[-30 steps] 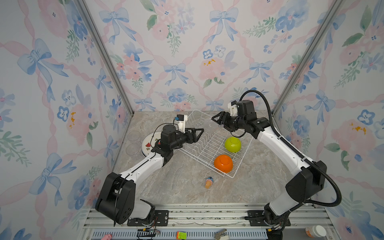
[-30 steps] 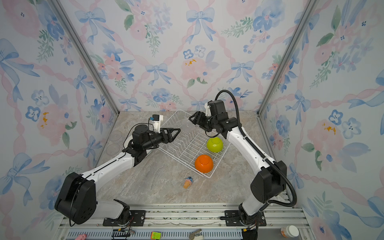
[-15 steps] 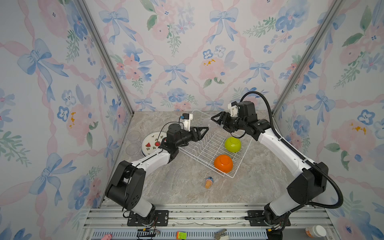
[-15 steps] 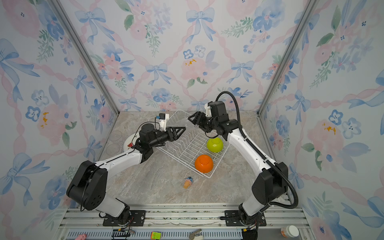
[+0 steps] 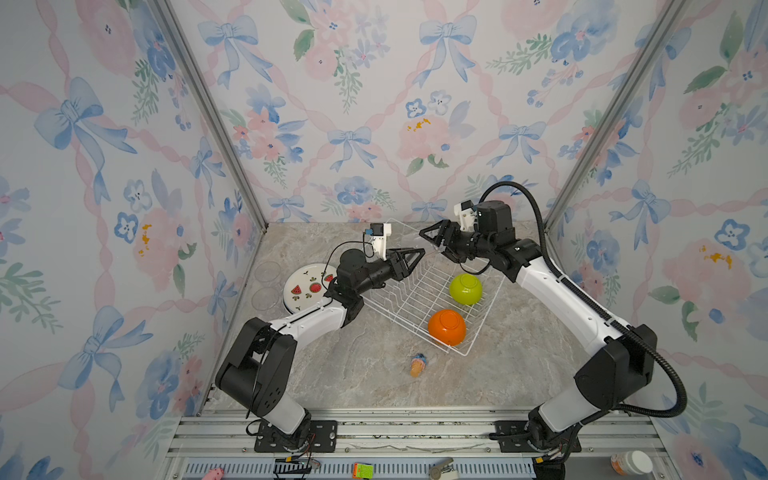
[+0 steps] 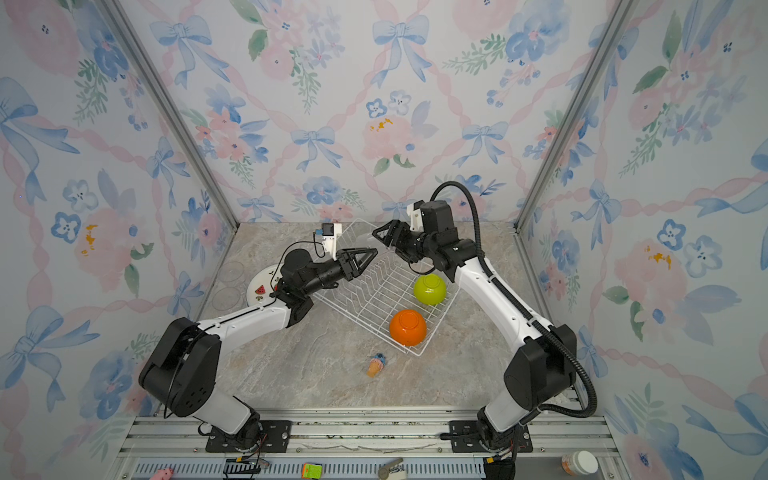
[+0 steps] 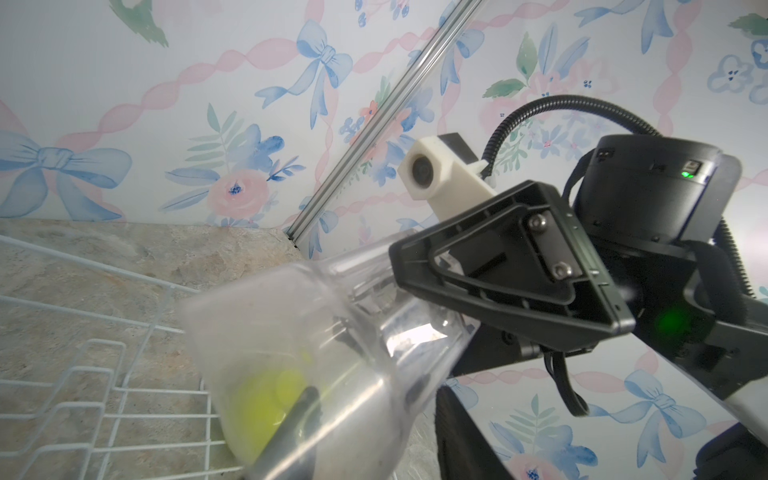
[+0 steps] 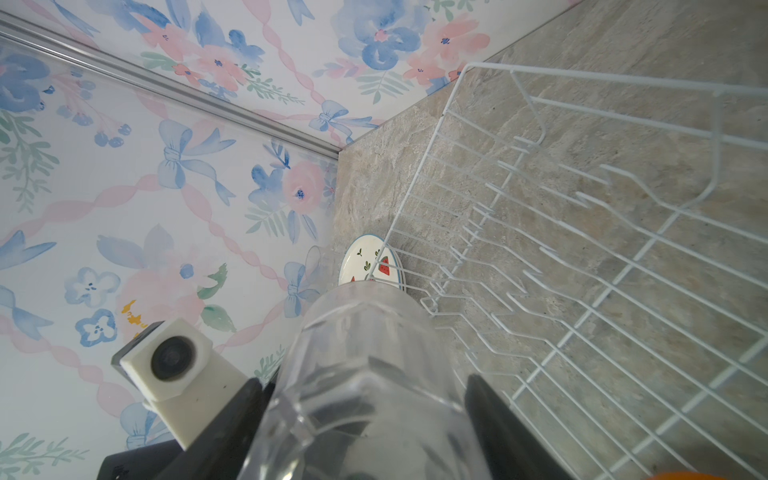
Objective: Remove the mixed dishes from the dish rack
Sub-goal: 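Grasp the clear glass with the left gripper beside the right gripper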
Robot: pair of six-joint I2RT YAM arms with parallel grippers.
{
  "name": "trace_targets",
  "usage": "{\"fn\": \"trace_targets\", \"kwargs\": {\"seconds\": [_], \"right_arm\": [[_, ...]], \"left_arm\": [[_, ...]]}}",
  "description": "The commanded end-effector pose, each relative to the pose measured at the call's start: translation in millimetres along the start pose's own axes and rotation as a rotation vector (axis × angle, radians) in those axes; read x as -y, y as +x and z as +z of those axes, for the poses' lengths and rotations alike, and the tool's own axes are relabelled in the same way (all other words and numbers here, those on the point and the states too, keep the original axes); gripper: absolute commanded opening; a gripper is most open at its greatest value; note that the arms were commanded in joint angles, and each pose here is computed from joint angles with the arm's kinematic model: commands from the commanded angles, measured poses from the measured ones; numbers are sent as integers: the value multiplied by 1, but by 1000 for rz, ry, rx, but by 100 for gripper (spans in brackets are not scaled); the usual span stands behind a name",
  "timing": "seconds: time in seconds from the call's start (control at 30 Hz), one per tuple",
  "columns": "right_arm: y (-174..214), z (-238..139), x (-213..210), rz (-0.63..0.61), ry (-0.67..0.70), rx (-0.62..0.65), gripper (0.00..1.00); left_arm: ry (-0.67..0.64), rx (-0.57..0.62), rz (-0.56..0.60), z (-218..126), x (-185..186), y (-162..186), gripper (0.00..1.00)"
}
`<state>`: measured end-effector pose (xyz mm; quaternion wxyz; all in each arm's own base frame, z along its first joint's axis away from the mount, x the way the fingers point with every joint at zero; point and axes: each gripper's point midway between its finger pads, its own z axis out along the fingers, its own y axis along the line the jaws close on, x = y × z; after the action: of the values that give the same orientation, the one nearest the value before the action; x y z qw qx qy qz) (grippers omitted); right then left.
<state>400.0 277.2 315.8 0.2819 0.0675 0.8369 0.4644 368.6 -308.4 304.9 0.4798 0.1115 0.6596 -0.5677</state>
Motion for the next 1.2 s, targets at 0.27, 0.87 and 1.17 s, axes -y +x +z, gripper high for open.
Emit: {"fn": "trace_targets", "kwargs": {"seconds": [0.27, 0.87, 1.17], "right_arm": [[21, 6, -12, 11, -82, -42, 66], [15, 6, 5, 26, -63, -9, 99], [10, 4, 15, -43, -12, 48, 97]], "left_arm": [[132, 64, 2, 8, 26, -15, 27], [105, 55, -34, 16, 10, -11, 0], [17, 36, -22, 12, -4, -11, 0]]}}
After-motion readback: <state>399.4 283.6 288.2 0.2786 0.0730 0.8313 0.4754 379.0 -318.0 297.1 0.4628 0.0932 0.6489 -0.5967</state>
